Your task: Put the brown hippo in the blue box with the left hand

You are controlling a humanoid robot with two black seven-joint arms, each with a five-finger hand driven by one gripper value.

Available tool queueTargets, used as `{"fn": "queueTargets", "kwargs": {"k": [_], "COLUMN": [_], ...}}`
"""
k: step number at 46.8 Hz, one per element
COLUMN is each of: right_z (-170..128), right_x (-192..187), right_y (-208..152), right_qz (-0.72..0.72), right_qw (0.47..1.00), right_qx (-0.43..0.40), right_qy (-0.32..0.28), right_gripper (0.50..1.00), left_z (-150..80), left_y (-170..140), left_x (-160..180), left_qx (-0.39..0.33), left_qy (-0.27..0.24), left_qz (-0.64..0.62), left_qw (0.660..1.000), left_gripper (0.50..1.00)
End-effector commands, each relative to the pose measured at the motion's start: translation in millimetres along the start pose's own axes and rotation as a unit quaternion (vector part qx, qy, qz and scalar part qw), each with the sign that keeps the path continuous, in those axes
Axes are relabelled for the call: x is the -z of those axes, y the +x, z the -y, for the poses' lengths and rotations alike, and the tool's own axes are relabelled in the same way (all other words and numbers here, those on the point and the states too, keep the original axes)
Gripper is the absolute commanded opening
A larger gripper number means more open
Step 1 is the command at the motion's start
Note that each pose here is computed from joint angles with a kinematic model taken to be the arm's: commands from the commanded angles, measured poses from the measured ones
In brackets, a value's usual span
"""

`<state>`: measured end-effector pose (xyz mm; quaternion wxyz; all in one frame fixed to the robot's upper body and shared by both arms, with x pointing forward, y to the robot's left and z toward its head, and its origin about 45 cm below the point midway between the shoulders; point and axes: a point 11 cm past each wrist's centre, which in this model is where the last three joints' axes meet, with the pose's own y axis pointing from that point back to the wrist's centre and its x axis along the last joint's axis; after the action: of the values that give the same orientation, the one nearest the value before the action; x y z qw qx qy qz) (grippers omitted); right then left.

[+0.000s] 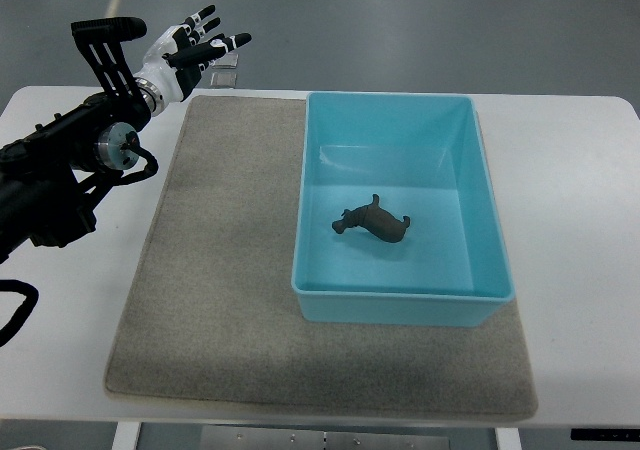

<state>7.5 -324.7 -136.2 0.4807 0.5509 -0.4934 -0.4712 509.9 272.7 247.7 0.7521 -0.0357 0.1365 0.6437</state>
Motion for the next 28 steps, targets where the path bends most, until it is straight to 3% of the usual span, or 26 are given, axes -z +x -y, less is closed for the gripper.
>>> {"fn": "queueTargets", "kwargs": {"k": [1, 7, 28], "right_z": [0, 0, 0], "right_x": [0, 0, 0], "right_y": [0, 0, 0], "right_qz": [0.0, 0.0, 0.0], "right_qw": [1.0, 1.0, 1.0], "right_qx": [0.0, 0.0, 0.0], "right_qy": [0.0, 0.0, 0.0], "right_gripper": [0.936, 0.936, 0.936], "left_z": [-1, -3, -9], "left_y": [2, 6, -4], "left_x": [1, -1, 1], "left_qx": [-0.004, 0.003, 0.085], "left_qy": [-0.008, -0.021, -0.027], "left_qz": [-0.044, -0.107, -0.132], "left_qw": [0.999, 0.994, 0.987], "left_gripper": [0.999, 0.999, 0.999]}}
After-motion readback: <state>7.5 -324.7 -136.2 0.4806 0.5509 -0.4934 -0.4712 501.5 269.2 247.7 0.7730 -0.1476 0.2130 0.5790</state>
